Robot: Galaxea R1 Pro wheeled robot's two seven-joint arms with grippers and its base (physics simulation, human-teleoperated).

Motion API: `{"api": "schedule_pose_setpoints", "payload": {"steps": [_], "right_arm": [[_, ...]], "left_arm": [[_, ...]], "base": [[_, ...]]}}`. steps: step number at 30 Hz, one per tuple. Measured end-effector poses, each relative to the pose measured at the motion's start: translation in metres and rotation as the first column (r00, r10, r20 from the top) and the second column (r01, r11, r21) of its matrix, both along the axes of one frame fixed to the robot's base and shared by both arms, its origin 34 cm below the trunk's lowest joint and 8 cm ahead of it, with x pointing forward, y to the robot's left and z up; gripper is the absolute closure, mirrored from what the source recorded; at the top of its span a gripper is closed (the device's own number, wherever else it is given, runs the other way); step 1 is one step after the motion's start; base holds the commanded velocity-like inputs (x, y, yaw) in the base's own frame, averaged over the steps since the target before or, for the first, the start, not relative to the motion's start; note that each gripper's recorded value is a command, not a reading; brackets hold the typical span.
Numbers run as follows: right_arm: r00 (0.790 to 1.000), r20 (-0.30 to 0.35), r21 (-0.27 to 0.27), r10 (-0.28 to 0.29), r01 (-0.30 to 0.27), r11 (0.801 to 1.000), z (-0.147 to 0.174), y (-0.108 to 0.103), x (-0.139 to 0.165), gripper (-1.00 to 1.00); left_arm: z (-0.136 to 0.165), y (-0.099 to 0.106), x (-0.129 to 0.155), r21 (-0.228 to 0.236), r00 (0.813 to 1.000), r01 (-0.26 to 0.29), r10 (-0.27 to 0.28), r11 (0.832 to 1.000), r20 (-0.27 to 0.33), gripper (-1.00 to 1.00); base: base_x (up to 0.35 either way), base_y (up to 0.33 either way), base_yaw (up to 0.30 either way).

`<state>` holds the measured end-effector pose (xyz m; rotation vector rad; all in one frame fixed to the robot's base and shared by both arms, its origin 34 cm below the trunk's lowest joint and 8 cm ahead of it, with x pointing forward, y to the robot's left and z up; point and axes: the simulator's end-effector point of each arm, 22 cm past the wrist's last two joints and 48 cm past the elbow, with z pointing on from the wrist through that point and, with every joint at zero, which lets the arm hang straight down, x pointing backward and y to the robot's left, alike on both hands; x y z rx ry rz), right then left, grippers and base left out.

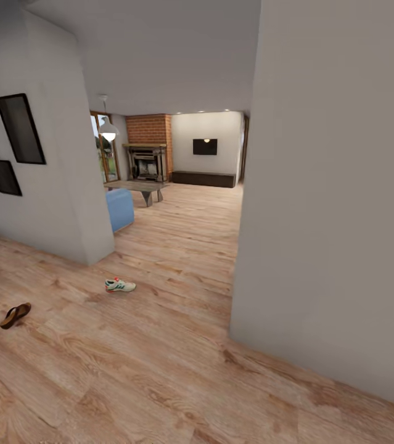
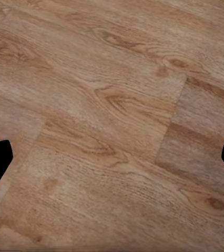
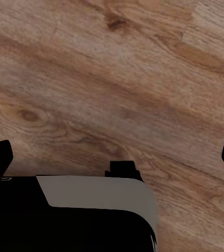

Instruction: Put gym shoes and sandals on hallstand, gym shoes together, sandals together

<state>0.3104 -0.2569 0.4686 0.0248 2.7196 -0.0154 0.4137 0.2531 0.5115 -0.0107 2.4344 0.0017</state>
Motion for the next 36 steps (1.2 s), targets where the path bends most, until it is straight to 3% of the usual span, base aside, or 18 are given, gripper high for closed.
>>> {"api": "schedule_pose_setpoints", "payload": {"steps": [18,36], "right_arm": [[1.000,0.001,0.000,0.000,0.000,1.000,0.0002,0.0000,0.0000,-1.00],[1.000,0.001,0.000,0.005,-0.005,1.000,0.0001,0.0006,0.0005,-1.00]], "left_arm": [[0.0002,0.0001,-0.0001,0.000,1.000,0.000,0.000,1.000,0.000,-1.00],[-0.0002,-0.0012,-0.0001,-0.001,1.000,0.001,-0.001,1.000,-0.001,-1.00]], "base": [[0.293,0.000,0.276],[0.032,0.000,0.020]]}}
